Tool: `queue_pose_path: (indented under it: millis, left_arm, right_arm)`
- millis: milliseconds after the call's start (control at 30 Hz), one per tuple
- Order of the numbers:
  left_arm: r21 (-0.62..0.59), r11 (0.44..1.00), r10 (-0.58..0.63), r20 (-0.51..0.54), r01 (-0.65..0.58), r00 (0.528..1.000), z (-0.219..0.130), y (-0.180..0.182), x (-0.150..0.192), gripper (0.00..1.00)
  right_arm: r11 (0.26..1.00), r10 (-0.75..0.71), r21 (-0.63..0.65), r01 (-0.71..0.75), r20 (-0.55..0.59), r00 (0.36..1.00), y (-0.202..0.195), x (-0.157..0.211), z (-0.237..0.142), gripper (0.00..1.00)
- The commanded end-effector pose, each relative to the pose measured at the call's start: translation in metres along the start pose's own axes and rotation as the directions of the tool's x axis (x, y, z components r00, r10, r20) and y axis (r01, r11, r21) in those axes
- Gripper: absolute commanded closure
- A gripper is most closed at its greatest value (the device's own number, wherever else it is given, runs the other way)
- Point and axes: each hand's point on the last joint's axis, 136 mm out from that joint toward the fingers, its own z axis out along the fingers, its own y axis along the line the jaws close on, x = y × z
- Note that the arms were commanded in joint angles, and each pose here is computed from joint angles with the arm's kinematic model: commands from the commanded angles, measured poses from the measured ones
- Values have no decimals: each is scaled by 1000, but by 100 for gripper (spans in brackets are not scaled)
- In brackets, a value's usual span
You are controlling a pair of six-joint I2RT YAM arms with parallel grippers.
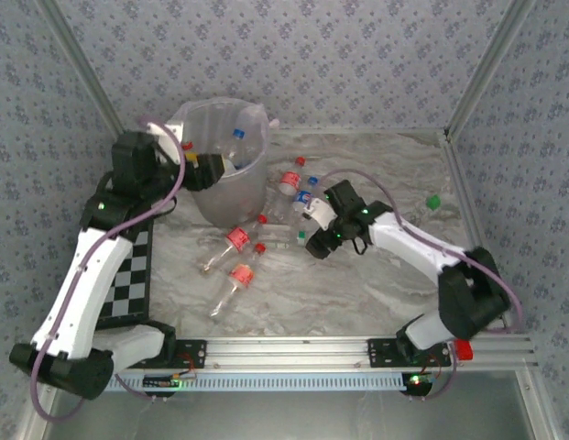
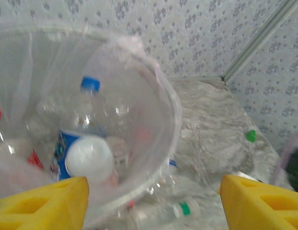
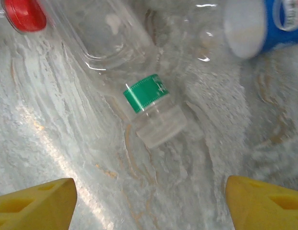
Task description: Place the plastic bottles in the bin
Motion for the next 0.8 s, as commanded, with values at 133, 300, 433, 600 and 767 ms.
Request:
queue_pose_path:
  millis: [133, 300, 433, 600, 767]
  left_arm:
    - [15, 973, -230, -84, 232, 969, 5, 14, 70, 27]
    - [-1, 968, -250, -73, 251, 965, 2, 23, 84, 27]
    - [-11, 973, -231, -79, 230, 970, -4, 24, 85, 26]
    - [-19, 973, -230, -79, 230, 970, -6, 27, 86, 26]
    - [8, 967, -254, -70, 255, 965, -2, 24, 80, 26]
  right_arm:
    - [965, -246, -123, 230, -140, 959, 4, -11, 30, 18]
    - [939, -328, -167, 300, -179, 928, 13, -14, 60, 25]
    - [929, -348, -205, 307, -210, 914, 18, -10, 76, 34]
    - [934, -332, -205, 291, -202, 921, 22, -6, 71, 58]
    - [943, -307, -186, 274, -180, 934, 26, -1, 50, 76]
